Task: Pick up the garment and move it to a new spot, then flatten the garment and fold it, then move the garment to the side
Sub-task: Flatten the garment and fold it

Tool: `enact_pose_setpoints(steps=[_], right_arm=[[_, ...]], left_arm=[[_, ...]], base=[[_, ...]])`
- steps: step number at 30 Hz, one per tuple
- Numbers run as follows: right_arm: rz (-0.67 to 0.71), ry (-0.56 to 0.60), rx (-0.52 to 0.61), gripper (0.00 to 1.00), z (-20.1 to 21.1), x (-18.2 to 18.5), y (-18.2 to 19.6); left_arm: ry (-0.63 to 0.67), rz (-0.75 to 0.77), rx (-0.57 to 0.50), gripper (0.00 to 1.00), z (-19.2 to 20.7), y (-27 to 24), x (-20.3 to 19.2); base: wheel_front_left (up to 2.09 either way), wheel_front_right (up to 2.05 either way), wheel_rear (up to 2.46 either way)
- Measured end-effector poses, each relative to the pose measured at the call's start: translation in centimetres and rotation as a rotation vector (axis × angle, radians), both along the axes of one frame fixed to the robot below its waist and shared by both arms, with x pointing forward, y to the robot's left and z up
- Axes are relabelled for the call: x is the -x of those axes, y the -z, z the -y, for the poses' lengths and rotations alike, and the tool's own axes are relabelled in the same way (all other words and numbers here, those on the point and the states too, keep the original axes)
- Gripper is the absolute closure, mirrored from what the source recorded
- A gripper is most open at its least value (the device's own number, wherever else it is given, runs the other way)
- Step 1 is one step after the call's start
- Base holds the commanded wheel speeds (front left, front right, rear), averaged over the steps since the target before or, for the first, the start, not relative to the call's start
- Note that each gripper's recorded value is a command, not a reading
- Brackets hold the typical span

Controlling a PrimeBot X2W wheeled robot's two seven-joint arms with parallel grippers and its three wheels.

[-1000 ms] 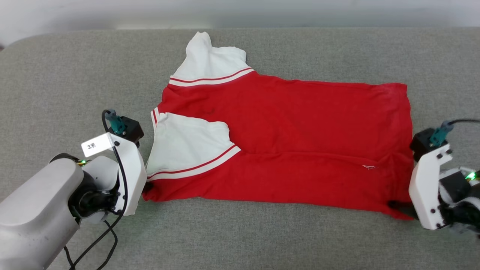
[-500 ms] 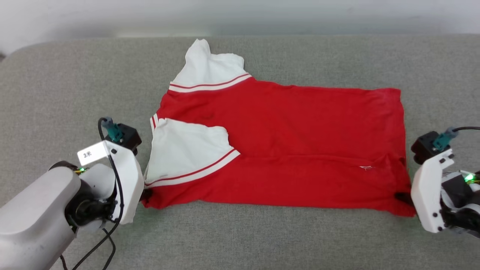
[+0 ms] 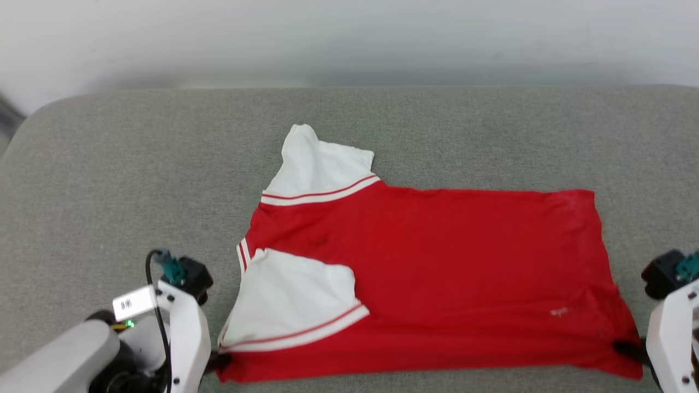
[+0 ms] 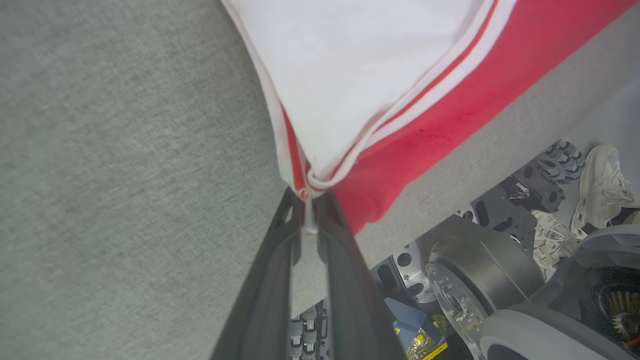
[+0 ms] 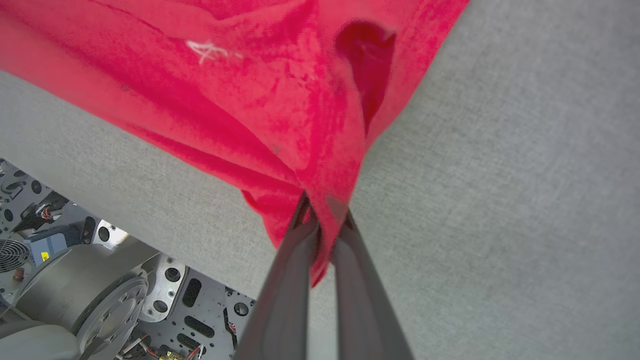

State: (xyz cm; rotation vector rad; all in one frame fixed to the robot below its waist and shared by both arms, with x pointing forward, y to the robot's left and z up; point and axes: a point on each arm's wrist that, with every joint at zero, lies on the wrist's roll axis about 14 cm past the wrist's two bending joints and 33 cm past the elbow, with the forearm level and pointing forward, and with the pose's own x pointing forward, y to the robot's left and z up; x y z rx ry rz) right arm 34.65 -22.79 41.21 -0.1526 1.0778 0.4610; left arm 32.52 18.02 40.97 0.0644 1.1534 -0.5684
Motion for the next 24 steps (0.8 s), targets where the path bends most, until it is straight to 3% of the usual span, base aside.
enact_pose_setpoints(steps=[6,7,8,9,10,16,24], right_arm=[[-0.110,0.043,-0.008,1.00,0.5,3.4,2.9],[-0.113,0.045,-0.008,0.98,0.4,3.5,3.1],[-0.116,0.049,-0.012,0.85,0.2,3.6,3.3],[-0.114,0.052,-0.015,0.35,0.1,3.6,3.4],[-0.096,0.057,-0.020,0.00,0.0,3.3,3.2],[0.120,0.075,-0.055,0.00,-0.2,-0.1,0.0],[0.698,0.127,-0.143,0.00,-0.7,-7.2,-9.8]], left_arm=[[-0.023,-0.095,0.008,1.00,0.2,2.6,2.8],[-0.023,-0.101,0.011,1.00,0.4,2.8,3.0],[-0.024,-0.102,0.011,0.95,0.4,2.9,3.0],[-0.025,-0.100,0.010,0.76,0.4,3.0,3.0],[-0.023,-0.087,0.006,0.00,0.3,3.0,2.9],[-0.063,0.094,0.018,0.00,-0.6,-0.8,-1.0],[-0.096,0.471,-0.010,0.00,-2.0,-9.1,-9.1]], base=[[0.00,0.00,0.00],[0.00,0.00,0.00],[0.00,0.00,0.00],[0.00,0.00,0.00],[0.00,0.00,0.00],[0.00,0.00,0.00],[0.00,0.00,0.00]])
